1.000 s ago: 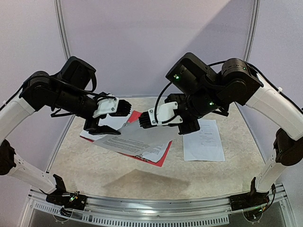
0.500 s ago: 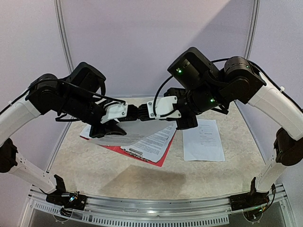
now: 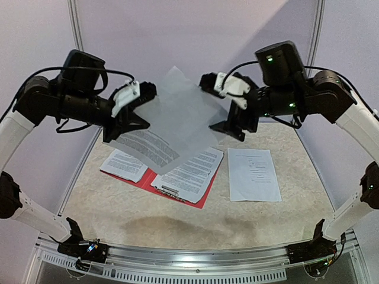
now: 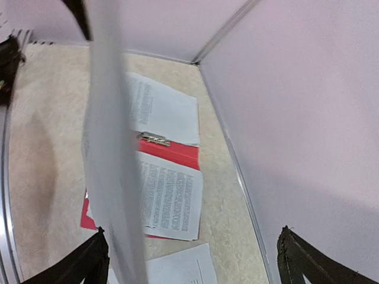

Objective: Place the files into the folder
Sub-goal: Pass from the left arm to the right

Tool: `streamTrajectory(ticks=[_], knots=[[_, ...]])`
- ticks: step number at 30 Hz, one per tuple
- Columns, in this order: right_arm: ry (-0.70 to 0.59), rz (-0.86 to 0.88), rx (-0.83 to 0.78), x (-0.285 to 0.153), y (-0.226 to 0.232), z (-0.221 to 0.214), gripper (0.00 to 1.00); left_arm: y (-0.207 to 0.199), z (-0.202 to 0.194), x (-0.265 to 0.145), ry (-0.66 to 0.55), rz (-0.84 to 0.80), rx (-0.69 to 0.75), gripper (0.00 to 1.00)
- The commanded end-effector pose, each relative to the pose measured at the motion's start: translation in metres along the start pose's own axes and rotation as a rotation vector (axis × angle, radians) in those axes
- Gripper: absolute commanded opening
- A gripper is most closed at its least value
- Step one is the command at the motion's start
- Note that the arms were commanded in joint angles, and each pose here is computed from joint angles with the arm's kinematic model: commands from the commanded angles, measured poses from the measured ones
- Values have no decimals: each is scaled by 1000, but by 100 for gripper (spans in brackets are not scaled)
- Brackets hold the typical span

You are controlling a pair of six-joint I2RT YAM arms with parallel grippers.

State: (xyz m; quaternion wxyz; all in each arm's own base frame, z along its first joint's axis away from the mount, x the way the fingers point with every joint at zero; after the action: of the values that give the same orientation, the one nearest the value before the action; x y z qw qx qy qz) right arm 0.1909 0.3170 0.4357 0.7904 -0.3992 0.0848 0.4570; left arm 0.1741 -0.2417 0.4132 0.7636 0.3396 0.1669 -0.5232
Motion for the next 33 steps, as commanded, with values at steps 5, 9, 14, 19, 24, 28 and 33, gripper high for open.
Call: streamTrajectory(ticks=[5,9,14,19,24,28,33], knots=[[-471,-11,273,-56,-32,3,99,15,33,-69,-255,-12,-147,0],[-624,55,319,-54,-28,14,99,15,46,-87,-361,-63,-211,0],[-764,173,376,-40,-27,31,99,14,58,-100,-443,-119,-243,0],[-876,315,450,-28,-32,47,94,16,62,-105,-482,-128,-268,0],[-961,515,458,-23,-21,58,61,17,64,-105,-507,-144,-284,0],[-973,591,500,-17,-17,60,30,19,64,-105,-512,-138,-297,0],[-943,667,574,-7,-15,60,0,21,60,-99,-497,-128,-321,0]])
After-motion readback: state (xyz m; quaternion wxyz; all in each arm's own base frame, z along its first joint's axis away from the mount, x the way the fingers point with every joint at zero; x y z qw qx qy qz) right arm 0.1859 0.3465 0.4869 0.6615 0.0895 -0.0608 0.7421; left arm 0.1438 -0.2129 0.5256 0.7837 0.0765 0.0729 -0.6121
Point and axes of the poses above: each gripper's point midway between its finger pads, its own x axis out along the fingers, its own y axis along the line the jaws close on, z = x × y, the point moved 6 cm from there along -x, back along the fingers
